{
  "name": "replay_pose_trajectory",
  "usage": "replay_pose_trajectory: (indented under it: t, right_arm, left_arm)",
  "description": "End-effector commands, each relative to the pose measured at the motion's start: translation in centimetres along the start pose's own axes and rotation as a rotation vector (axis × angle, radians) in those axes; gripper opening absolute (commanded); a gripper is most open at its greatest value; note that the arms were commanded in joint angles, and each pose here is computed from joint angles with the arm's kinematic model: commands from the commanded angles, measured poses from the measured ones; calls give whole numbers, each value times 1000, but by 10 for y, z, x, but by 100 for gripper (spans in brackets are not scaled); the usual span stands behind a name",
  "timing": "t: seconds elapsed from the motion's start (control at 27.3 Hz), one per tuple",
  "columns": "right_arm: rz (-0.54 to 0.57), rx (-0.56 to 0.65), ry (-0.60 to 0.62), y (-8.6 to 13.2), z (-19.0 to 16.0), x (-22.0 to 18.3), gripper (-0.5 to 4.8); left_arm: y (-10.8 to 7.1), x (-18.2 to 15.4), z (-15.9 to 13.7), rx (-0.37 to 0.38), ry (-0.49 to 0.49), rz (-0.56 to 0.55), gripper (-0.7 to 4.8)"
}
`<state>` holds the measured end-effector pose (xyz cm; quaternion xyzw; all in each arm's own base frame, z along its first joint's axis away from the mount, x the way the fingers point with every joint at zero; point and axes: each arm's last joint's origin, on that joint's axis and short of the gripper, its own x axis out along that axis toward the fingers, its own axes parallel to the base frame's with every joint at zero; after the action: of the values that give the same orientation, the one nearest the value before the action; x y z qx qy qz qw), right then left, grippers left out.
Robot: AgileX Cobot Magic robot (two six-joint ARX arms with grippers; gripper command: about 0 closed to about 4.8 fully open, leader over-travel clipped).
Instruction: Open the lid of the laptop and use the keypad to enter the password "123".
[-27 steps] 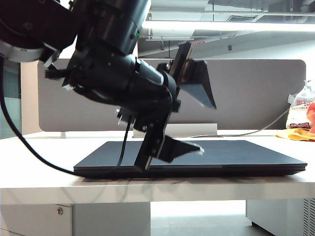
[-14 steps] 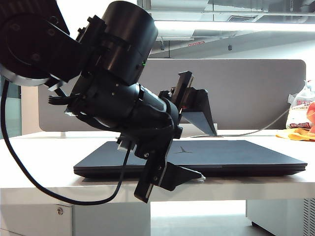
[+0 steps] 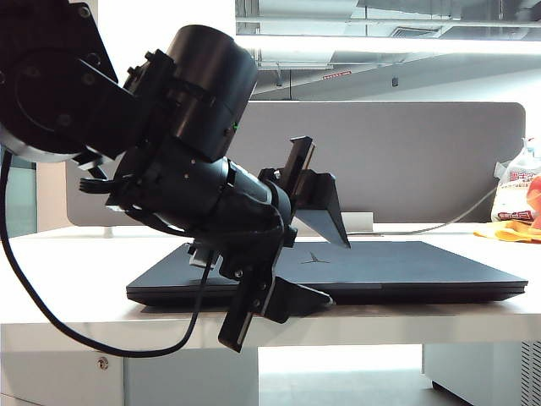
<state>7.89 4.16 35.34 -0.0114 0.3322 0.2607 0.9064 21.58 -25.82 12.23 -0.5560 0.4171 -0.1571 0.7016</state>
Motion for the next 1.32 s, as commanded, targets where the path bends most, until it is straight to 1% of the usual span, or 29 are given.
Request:
replay_pose_trajectory:
  t: [0.04, 0.07, 0.18, 0.22, 0.26, 0.29, 0.37, 0.48, 0.55, 0.59, 0.7, 0.73, 0.8, 0.95, 1.06, 1.13, 1.17, 1.24, 1.32]
  right_arm:
    - [-2, -6, -15, 0, 2, -1, -5]
    - [-2, -5, -15, 0, 2, -1, -5]
    - [-2, -5, -13, 0, 1, -1, -5]
    - [-2, -5, -10, 0, 1, -1, -5]
    - [-2, -4, -9, 0, 1, -1, -5]
    - [-2, -4, -6, 0, 1, -1, -5]
    - [-3, -3, 3, 0, 0, -1, -5]
    - [-3, -2, 9, 0, -1, -1, -5]
    - [-3, -2, 9, 0, -1, -1, -5]
    - [-3, -2, 9, 0, -1, -1, -5]
    - [-3, -2, 9, 0, -1, -1, -5]
    - [-3, -2, 9, 0, -1, -1, -5]
    - [-4, -2, 9, 0, -1, -1, -5]
    - [-4, -2, 10, 0, -1, -1, -5]
    - [-4, -2, 10, 0, -1, -1, -5]
    - [-4, -2, 10, 0, -1, -1, -5]
    - [-5, -2, 9, 0, -1, -1, -5]
    - [-4, -2, 8, 0, -1, -1, -5]
    - [-24, -3, 7, -1, -1, -1, -5]
  left_arm:
    - [-9, 0, 3, 22, 13, -83, 268]
    - [-11, -1, 2, 23, 28, -110, 268]
    - [-14, -1, 2, 27, 27, -142, 268]
    - [-14, -1, 2, 45, 26, -145, 265]
    - [-14, -1, 2, 53, 25, -145, 256]
    - [-15, -1, 2, 73, 23, -151, 227]
    - [-15, -1, 2, 106, 20, -153, 209]
    - [-16, -1, 4, 137, 12, -156, 209]
    - [-17, -1, 9, 157, 13, -173, 199]
    - [-21, -1, 13, 181, 13, -193, 172]
    - [-29, -1, 21, 202, 14, -249, 170]
    - [-32, 0, 24, 234, 23, -261, 144]
    - [-36, 1, 29, 254, 29, -277, 142]
    - [-36, 0, 36, 271, 16, -270, 142]
    - [-38, -2, 42, 306, 6, -280, 141]
    - [-44, -7, 47, 348, -17, -293, 92]
    - [-49, -11, 48, 391, -31, -301, 71]
    - [-55, -17, 53, 417, -53, -308, 57]
    - [-58, -21, 58, 429, -69, -306, 57]
